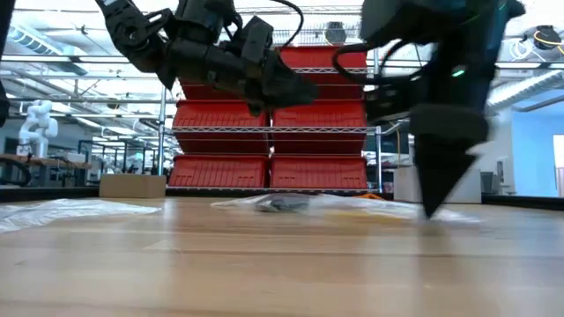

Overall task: Sort rubber bands
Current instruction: Adjust the transparent zip bags that contain rubber bands

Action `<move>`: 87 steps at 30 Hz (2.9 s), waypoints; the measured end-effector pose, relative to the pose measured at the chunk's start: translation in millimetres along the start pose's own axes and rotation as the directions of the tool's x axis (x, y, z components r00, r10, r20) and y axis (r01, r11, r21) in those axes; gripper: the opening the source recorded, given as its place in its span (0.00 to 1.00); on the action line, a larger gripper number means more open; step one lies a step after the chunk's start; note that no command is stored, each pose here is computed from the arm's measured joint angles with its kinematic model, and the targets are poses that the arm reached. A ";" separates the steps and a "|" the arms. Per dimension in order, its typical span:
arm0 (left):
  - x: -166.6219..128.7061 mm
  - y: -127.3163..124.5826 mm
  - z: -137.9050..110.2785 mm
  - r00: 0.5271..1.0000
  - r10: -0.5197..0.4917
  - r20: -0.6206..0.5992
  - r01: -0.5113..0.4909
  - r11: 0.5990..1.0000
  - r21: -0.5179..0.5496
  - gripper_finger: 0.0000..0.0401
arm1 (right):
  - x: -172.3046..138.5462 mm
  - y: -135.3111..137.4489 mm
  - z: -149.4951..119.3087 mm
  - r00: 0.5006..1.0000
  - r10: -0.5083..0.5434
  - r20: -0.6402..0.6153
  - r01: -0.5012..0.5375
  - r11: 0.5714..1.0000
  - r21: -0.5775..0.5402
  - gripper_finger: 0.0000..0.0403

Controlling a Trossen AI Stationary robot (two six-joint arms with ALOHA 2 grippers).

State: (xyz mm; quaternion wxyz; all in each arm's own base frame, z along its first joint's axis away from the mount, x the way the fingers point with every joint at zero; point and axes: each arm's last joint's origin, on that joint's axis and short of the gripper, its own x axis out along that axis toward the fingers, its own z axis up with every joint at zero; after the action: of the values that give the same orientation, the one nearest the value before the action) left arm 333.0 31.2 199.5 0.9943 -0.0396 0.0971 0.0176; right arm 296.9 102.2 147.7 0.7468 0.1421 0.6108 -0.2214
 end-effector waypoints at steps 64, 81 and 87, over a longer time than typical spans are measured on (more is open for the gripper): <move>-70.2 27.7 21.0 0.958 0.199 -0.207 -0.169 0.974 0.152 0.01 | 38.7 -90.3 92.6 0.860 0.145 0.489 -0.137 0.989 -0.052 0.00; -71.4 29.4 20.5 0.947 0.249 -0.204 -0.218 0.963 0.159 0.01 | -9.7 -5.7 30.4 0.843 0.308 0.442 -0.394 0.912 0.116 0.00; -71.3 29.4 21.3 0.949 0.249 -0.196 -0.219 0.963 0.159 0.01 | -11.0 -10.9 47.1 0.798 0.289 0.528 -0.280 0.955 -0.100 0.00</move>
State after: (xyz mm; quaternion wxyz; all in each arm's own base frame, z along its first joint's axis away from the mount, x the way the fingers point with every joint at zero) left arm 266.0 60.3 232.0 0.9693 0.0381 0.2083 0.1246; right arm 329.7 71.8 169.2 0.9134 0.1583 0.3508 -0.1325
